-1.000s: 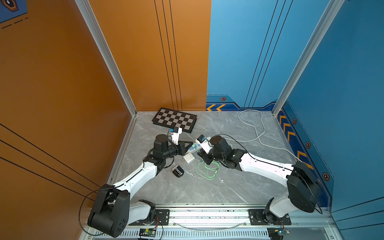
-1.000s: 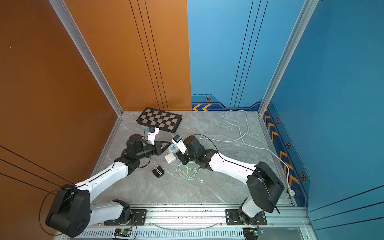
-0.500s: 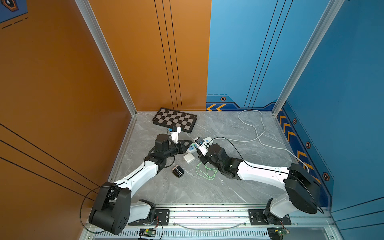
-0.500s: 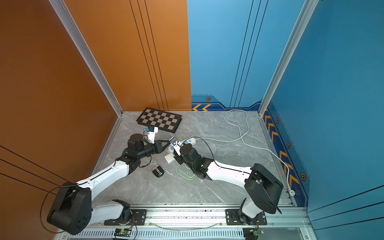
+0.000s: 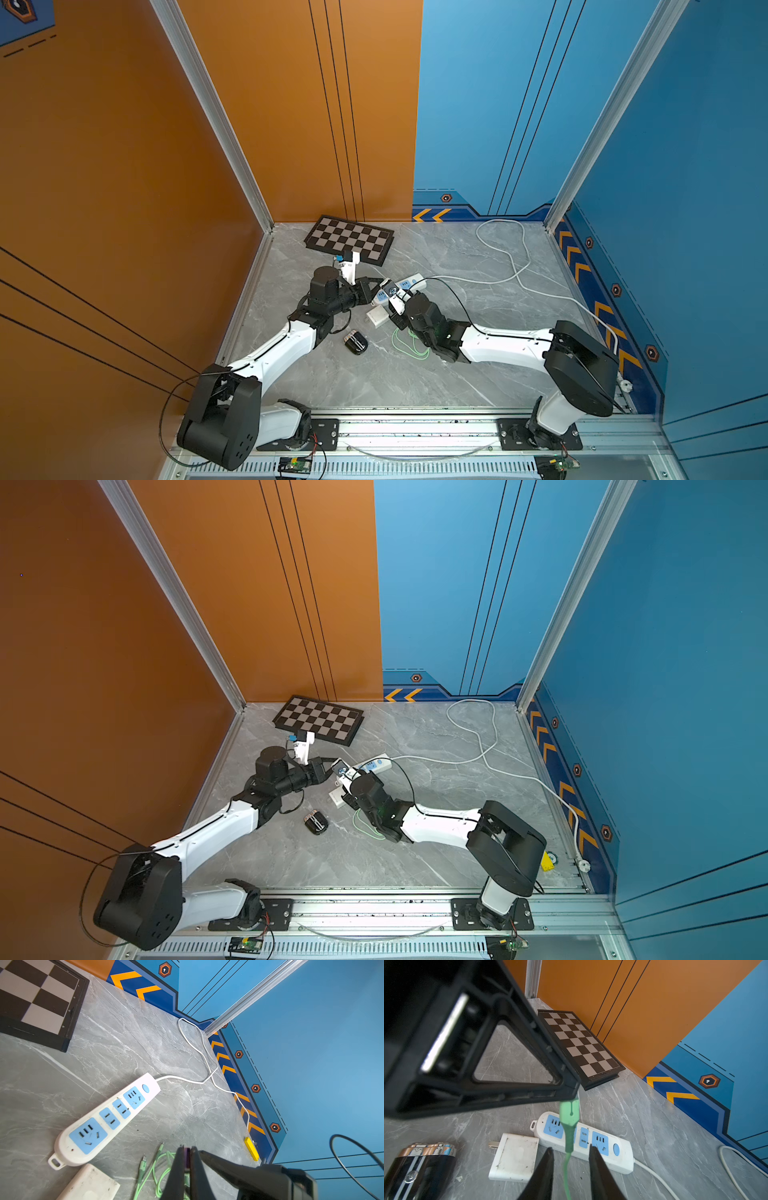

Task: Charge the electric shaver
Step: Pick up the charging cable from the center of the board.

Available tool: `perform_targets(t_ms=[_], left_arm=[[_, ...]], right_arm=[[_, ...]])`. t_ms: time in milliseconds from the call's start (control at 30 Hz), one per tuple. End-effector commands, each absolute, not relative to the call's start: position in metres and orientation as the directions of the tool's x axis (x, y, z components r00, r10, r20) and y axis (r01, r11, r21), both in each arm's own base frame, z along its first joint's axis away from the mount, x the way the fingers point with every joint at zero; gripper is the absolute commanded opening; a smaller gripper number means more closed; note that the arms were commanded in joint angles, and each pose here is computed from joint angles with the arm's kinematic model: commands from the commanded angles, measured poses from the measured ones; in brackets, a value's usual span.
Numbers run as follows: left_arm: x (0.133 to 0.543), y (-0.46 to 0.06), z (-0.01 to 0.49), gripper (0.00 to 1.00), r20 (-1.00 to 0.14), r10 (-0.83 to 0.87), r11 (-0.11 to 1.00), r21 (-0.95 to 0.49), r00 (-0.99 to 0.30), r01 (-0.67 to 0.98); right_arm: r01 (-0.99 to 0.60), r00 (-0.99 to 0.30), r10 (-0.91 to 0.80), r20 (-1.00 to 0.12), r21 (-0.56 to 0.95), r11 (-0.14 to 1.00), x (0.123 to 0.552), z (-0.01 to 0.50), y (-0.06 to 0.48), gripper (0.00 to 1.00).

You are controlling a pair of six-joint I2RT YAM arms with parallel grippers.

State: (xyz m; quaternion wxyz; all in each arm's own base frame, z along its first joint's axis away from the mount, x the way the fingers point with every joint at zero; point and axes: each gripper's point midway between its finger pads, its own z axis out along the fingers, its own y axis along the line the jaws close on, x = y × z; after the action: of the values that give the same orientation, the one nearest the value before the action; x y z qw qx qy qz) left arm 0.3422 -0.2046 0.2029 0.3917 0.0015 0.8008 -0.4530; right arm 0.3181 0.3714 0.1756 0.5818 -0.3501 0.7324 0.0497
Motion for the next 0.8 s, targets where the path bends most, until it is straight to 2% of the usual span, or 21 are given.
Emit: perform_targets(t_ms=[0,567,767], left_arm=[[0.348,-0.204,0.216,0.0,-0.634,-0.376,0.592,-0.726,-0.676,0.351],[0.346,-0.207,0.217,0.0,-0.605,-0.386,0.567,-0.751,-0.696,0.338],[0.346,-0.207,0.218,0.0,-0.6,-0.393,0.562,-0.757,-0.697,0.335]], right_arm=[[-0.544,-0.034,-0.471,-0.882,-0.379,0.749,0.321,0.185,0.383,0.3],[-0.448,-0.015,-0.441,-0.897,-0.388,0.805,0.348,0.19,0.383,0.25],[-0.439,-0.019,-0.438,-0.899,-0.386,0.811,0.353,0.19,0.383,0.16]])
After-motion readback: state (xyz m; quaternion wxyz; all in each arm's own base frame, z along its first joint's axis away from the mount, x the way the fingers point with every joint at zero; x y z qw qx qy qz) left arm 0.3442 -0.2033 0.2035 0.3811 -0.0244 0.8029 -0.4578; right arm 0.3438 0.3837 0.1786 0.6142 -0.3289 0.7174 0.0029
